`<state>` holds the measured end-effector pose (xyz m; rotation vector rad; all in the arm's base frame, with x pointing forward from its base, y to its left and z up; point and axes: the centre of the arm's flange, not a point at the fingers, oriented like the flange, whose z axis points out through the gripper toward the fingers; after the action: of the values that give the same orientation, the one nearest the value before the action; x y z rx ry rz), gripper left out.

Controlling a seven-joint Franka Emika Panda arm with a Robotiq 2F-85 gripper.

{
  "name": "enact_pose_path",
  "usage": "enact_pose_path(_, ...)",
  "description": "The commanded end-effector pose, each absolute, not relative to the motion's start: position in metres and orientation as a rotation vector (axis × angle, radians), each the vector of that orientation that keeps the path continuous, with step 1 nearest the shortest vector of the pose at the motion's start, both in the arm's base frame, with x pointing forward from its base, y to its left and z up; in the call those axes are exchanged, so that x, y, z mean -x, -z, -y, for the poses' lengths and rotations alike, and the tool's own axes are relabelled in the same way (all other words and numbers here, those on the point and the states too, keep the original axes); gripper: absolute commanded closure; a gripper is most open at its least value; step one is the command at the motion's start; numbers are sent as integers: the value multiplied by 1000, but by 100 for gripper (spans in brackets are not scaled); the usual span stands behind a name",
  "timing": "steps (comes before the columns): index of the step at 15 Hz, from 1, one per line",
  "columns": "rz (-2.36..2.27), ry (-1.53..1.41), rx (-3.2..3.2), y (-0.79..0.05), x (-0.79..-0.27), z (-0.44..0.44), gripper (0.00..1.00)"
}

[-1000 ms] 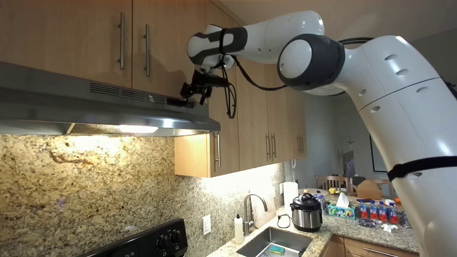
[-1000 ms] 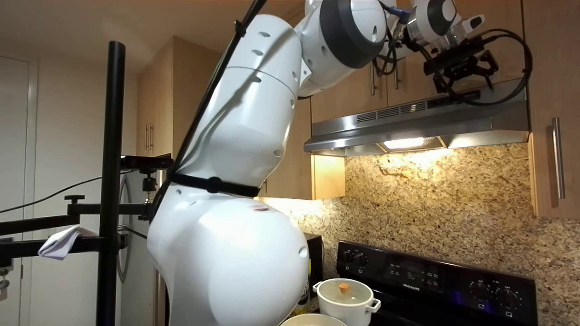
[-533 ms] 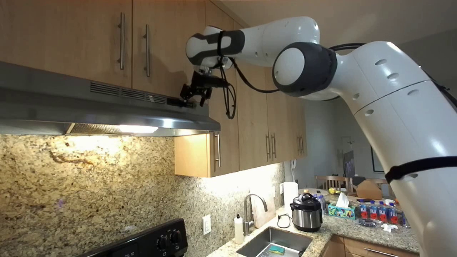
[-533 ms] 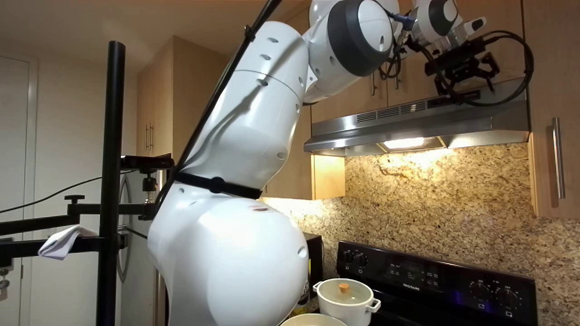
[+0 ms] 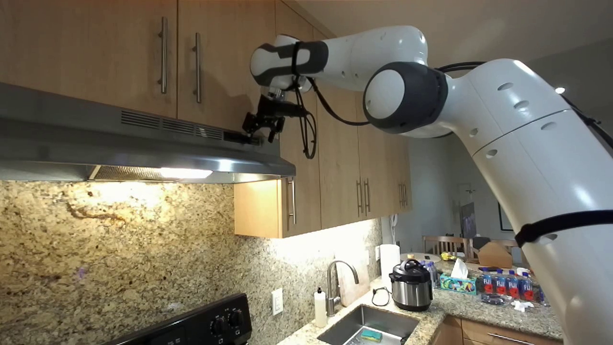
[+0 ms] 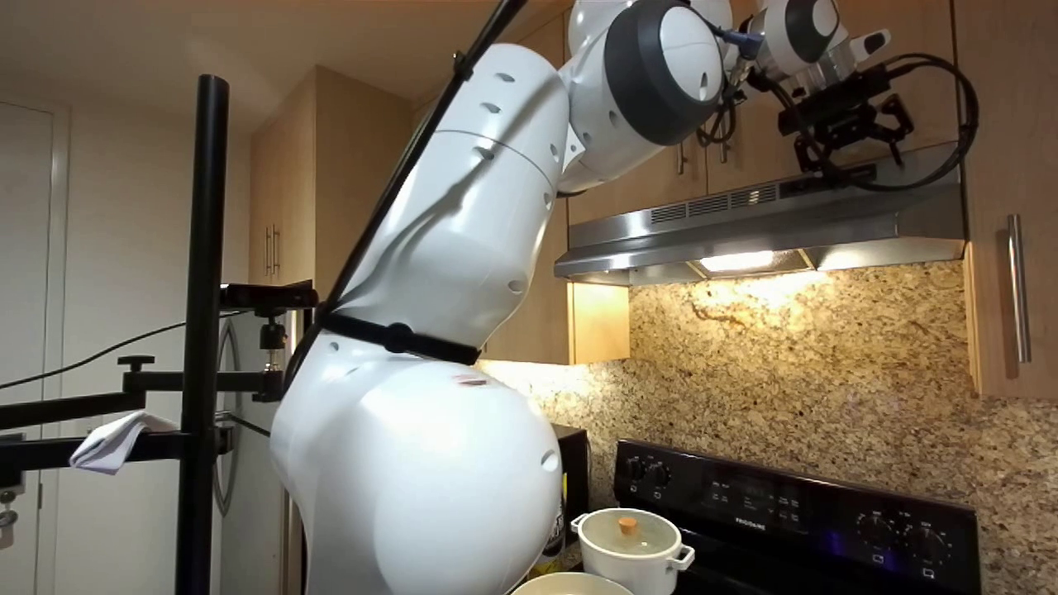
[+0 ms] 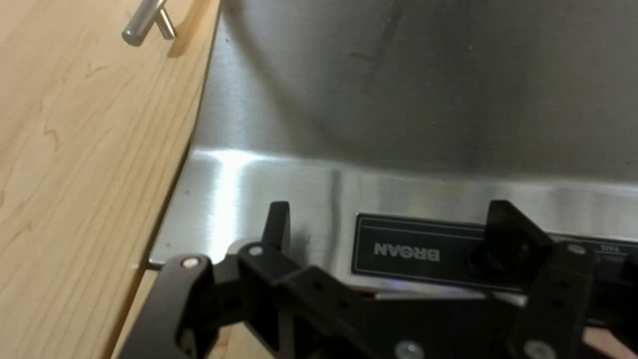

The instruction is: Turn off the light stove switch

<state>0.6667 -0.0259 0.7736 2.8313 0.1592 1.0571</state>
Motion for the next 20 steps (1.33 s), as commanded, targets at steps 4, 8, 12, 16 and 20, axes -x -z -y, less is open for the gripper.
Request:
enact_pose_path(4,-264,-1060,-2847,-785,-658,32,0)
enact_pose_path(8,-288,-1044,-2857,-782,-656,28,0)
enact_pose_path(12,-289,-1054,-2863,-782,-660,24,0)
enact_pose_path(16,-295,-1067,-2855,-786,-663,21,0)
enact_pose_path(20,-284,-1071,-2853,-789,-666,22,0)
